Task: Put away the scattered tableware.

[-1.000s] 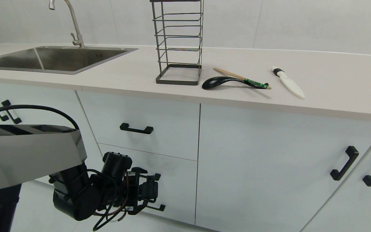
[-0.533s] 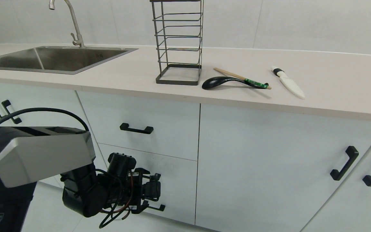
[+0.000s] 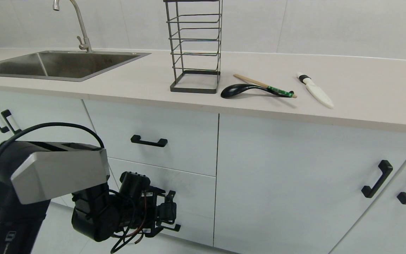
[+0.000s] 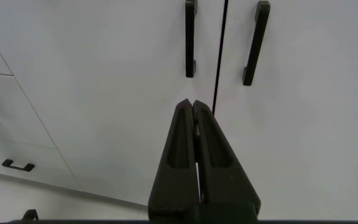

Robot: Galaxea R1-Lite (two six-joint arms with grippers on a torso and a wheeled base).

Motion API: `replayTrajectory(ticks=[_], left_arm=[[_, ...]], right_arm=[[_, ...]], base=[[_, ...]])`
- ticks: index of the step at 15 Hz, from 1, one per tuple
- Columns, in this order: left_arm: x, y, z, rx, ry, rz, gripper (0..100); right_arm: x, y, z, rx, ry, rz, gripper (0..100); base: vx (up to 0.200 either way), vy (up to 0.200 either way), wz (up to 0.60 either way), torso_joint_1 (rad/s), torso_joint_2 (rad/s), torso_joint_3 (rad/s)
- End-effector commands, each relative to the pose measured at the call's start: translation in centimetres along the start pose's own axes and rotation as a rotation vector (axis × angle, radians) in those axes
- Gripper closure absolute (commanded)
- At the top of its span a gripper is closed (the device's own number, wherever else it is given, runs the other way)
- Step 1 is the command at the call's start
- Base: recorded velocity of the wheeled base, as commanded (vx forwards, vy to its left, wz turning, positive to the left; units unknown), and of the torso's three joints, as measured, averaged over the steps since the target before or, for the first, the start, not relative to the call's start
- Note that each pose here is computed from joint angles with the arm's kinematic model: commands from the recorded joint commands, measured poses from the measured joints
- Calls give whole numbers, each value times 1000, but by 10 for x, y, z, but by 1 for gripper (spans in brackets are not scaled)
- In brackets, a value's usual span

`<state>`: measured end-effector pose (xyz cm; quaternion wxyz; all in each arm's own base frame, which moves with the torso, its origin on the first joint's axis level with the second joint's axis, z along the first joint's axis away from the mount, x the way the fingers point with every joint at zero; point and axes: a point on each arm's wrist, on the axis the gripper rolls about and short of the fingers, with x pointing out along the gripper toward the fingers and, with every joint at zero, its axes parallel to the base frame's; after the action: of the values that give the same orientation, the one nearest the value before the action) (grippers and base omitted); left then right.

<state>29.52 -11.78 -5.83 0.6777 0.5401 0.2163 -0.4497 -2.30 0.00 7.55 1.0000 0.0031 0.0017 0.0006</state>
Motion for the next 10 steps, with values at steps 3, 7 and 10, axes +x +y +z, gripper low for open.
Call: replayTrajectory(ticks=[3, 7, 10], left_arm=[[-15, -14, -2, -5, 5, -28, 0], [-29, -13, 1, 4, -15, 31, 0], [-50, -15, 9, 15, -31, 46, 0]], right_arm=[[0, 0, 0, 0, 1, 0, 100], [0, 0, 0, 0, 3, 0, 100], [0, 0, 0, 0, 1, 0, 100]], base=[[0, 0, 0, 0, 0, 0], [0, 0, 0, 0, 0, 0], [0, 0, 0, 0, 0, 0]])
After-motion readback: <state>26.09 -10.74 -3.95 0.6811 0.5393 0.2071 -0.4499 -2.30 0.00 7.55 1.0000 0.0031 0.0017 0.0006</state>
